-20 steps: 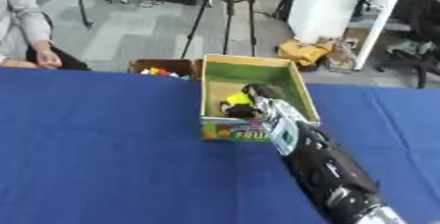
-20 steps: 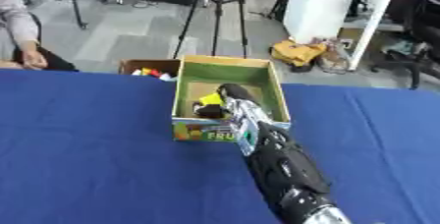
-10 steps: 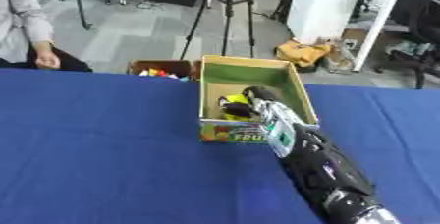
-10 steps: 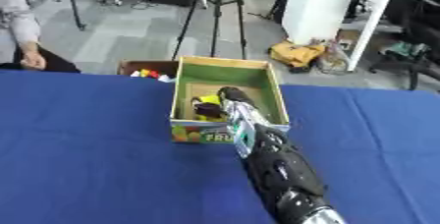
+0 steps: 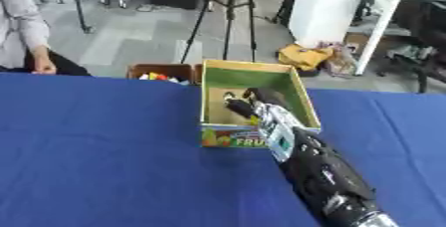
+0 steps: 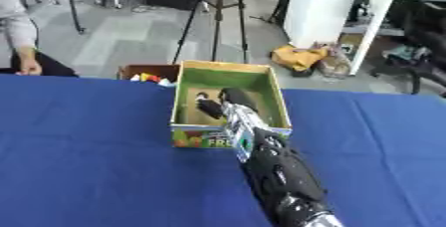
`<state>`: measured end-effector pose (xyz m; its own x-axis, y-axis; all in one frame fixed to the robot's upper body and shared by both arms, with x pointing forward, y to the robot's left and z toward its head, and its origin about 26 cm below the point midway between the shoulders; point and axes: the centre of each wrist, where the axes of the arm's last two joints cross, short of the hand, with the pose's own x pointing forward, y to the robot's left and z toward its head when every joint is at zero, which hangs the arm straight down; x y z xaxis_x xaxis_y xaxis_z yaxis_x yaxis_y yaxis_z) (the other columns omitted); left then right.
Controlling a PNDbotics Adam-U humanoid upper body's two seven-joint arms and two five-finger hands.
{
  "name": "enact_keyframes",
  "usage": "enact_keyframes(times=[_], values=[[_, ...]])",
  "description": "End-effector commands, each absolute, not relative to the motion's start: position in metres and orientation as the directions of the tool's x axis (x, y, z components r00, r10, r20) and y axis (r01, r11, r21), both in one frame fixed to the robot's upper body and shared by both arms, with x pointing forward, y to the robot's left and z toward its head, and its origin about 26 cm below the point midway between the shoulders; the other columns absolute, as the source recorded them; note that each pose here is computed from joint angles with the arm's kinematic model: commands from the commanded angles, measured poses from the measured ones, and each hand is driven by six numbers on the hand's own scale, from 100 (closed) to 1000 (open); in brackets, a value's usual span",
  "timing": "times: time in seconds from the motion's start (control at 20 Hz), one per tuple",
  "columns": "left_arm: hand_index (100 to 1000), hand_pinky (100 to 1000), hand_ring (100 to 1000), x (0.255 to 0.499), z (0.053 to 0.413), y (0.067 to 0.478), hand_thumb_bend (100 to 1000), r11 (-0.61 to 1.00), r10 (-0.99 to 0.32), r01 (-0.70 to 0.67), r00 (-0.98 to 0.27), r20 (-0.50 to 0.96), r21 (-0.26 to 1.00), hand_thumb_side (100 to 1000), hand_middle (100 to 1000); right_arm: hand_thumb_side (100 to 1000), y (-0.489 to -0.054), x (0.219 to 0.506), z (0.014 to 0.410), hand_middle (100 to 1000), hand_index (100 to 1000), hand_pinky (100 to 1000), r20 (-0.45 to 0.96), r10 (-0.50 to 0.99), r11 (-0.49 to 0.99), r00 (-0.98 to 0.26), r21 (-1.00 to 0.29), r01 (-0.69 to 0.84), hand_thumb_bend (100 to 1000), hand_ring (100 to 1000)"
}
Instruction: Pick up objects on the table and place them in the box.
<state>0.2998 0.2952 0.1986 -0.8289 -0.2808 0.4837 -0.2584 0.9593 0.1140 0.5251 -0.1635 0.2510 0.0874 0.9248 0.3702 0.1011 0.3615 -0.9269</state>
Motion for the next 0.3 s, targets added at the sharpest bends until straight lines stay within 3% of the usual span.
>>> enact_keyframes(times=[0.05,0.3], values=[[931,583,634,0.298,0.207,0.295,100,0.959,-0.282,-0.255,-0.844,0.455,0.122,879,684,1000,-0.167,0.524,0.28,832,889,756,0.382,0.922,0.363,0.064,-0.911,0.197,202,871],[932,584,635,0.297,0.207,0.296,100,0.958,-0.286,-0.258,-0.843,0.456,0.123,881,685,1000,-0.179,0.519,0.302,842,899,767,0.396,0.918,0.369,0.018,-0.872,0.32,245,880]])
